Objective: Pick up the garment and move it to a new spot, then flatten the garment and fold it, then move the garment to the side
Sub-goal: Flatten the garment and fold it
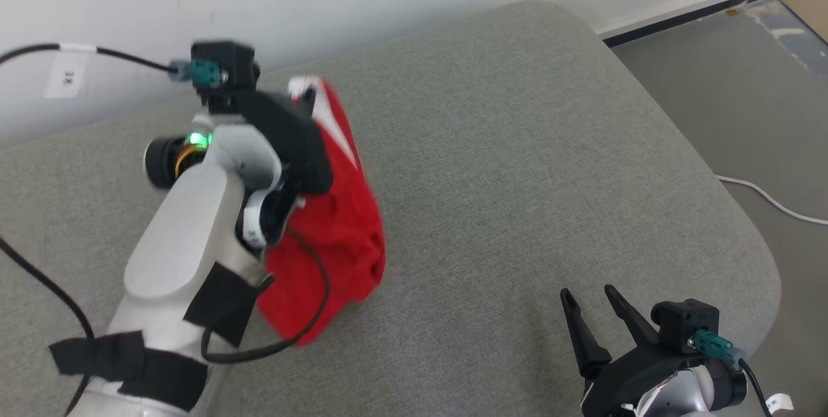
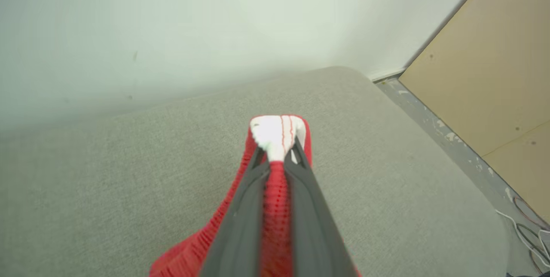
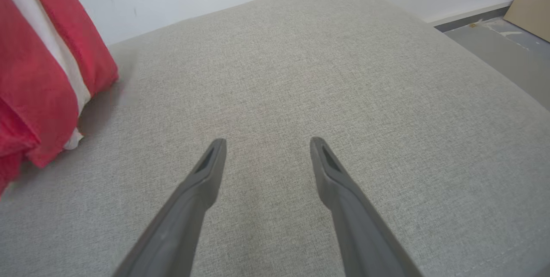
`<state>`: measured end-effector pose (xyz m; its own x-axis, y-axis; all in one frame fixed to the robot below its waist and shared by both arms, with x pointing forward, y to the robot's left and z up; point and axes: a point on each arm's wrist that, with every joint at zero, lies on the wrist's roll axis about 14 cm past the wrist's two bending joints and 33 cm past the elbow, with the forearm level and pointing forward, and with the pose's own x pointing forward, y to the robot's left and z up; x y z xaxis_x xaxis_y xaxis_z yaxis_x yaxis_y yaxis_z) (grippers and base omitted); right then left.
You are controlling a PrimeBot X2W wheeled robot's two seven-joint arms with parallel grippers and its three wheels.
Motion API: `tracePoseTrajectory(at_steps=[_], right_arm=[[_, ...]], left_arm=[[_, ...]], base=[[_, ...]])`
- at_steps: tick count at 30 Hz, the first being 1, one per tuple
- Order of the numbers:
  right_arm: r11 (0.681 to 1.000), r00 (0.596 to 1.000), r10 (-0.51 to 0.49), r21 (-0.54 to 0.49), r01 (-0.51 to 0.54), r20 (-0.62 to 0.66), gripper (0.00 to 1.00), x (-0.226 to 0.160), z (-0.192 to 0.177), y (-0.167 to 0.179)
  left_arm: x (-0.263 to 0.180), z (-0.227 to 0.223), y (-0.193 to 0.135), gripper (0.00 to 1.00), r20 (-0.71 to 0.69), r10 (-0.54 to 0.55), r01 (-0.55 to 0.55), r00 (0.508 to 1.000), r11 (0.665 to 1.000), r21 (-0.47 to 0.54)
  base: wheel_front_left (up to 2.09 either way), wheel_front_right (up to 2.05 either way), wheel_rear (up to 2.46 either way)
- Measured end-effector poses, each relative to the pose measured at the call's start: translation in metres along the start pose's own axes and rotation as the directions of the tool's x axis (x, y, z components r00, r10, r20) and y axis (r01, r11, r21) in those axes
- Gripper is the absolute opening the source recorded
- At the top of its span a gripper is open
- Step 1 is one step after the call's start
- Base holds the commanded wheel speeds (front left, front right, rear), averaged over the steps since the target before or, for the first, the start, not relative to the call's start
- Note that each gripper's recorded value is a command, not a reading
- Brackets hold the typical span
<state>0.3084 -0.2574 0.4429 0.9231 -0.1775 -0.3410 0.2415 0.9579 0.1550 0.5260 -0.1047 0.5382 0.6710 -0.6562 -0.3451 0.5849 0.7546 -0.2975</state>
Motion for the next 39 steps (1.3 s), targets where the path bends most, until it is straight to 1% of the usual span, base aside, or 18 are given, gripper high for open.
tracePoseTrajectory(at_steps=[1,3,7,10,12,13,15,17,20,23,26,29,32,33,34,35,37,39], right_arm=[[1.0,1.0,0.003,-0.001,-0.003,0.001,1.0,0.001,0.001,0.001],[1.0,1.0,0.006,-0.002,-0.006,0.004,1.0,0.002,0.002,0.002],[1.0,1.0,0.015,-0.01,-0.015,0.012,1.0,0.004,0.005,0.004],[1.0,0.999,0.027,-0.011,-0.027,0.018,1.0,0.005,0.007,0.008],[0.999,0.999,0.035,-0.011,-0.035,0.019,1.0,0.006,0.007,0.01],[0.999,0.999,0.037,-0.011,-0.037,0.019,1.0,0.007,0.008,0.011],[0.999,0.999,0.049,-0.016,-0.049,0.018,1.0,0.009,0.008,0.015],[0.998,0.998,0.066,-0.021,-0.066,0.009,1.0,0.012,0.007,0.02],[0.995,0.995,0.098,-0.027,-0.098,0.0,1.0,0.017,0.005,0.031],[0.99,0.991,0.137,-0.038,-0.137,-0.009,1.0,0.023,0.005,0.045],[0.984,0.986,0.168,-0.047,-0.169,-0.019,1.0,0.029,0.004,0.056],[0.977,0.979,0.201,-0.062,-0.202,-0.029,1.0,0.033,0.004,0.068],[0.971,0.973,0.227,-0.074,-0.229,-0.036,1.0,0.037,0.004,0.078],[0.969,0.972,0.233,-0.078,-0.235,-0.038,1.0,0.038,0.004,0.081],[0.964,0.967,0.249,-0.085,-0.252,-0.047,1.0,0.039,0.003,0.087],[0.961,0.965,0.258,-0.092,-0.262,-0.05,1.0,0.04,0.003,0.09],[0.954,0.96,0.276,-0.104,-0.28,-0.051,1.0,0.04,0.005,0.098],[0.948,0.956,0.291,-0.123,-0.295,-0.047,1.0,0.042,0.01,0.104]], left_arm=[[-0.001,0.016,-0.009,0.0,0.063,-0.021,0.021,0.998,1.0,-0.002],[-0.007,0.054,-0.027,0.0,0.21,-0.069,0.072,0.975,0.997,-0.003],[-0.032,0.115,-0.061,0.0,0.429,-0.164,0.179,0.888,0.984,0.006],[-0.053,0.142,-0.082,0.0,0.52,-0.222,0.234,0.825,0.971,0.044],[-0.064,0.148,-0.09,0.0,0.547,-0.246,0.251,0.8,0.966,0.067],[-0.067,0.147,-0.092,0.0,0.549,-0.248,0.25,0.798,0.966,0.073],[-0.069,0.13,-0.087,0.0,0.529,-0.232,0.24,0.816,0.969,0.055],[-0.069,0.102,-0.07,0.0,0.485,-0.189,0.207,0.854,0.978,0.016],[-0.072,0.048,-0.022,0.0,0.399,-0.056,0.089,0.915,0.994,-0.064],[-0.083,-0.013,0.027,0.0,0.289,0.09,-0.044,0.953,0.986,-0.162],[-0.099,-0.062,0.061,0.0,0.196,0.204,-0.158,0.959,0.961,-0.227],[-0.116,-0.087,0.082,0.0,0.17,0.288,-0.235,0.942,0.931,-0.278],[-0.132,-0.11,0.098,0.0,0.142,0.35,-0.294,0.926,0.904,-0.309],[-0.136,-0.117,0.099,0.38,0.135,0.356,-0.303,0.925,0.902,-0.308],[-0.143,-0.132,0.105,0.38,0.105,0.38,-0.332,0.919,0.89,-0.313],[-0.145,-0.139,0.105,1.0,0.088,0.376,-0.333,0.922,0.889,-0.315],[-0.149,-0.15,0.103,1.0,0.059,0.364,-0.327,0.93,0.887,-0.325],[-0.152,-0.148,0.102,1.0,0.068,0.356,-0.316,0.932,0.889,-0.332]], base=[[0.0,0.0,0.0],[0.0,0.0,0.0],[0.0,0.0,0.0],[0.0,0.0,0.0],[0.0,0.0,0.0],[0.0,0.0,0.0],[0.0,0.0,0.0],[0.0,0.0,0.0],[0.0,0.0,0.0],[0.0,0.0,0.0],[0.0,0.0,0.0],[0.0,0.0,0.0],[0.0,0.0,0.0],[0.0,0.0,0.0],[0.0,0.0,0.0],[0.0,0.0,0.0],[0.0,0.0,0.0],[0.0,0.0,0.0]])
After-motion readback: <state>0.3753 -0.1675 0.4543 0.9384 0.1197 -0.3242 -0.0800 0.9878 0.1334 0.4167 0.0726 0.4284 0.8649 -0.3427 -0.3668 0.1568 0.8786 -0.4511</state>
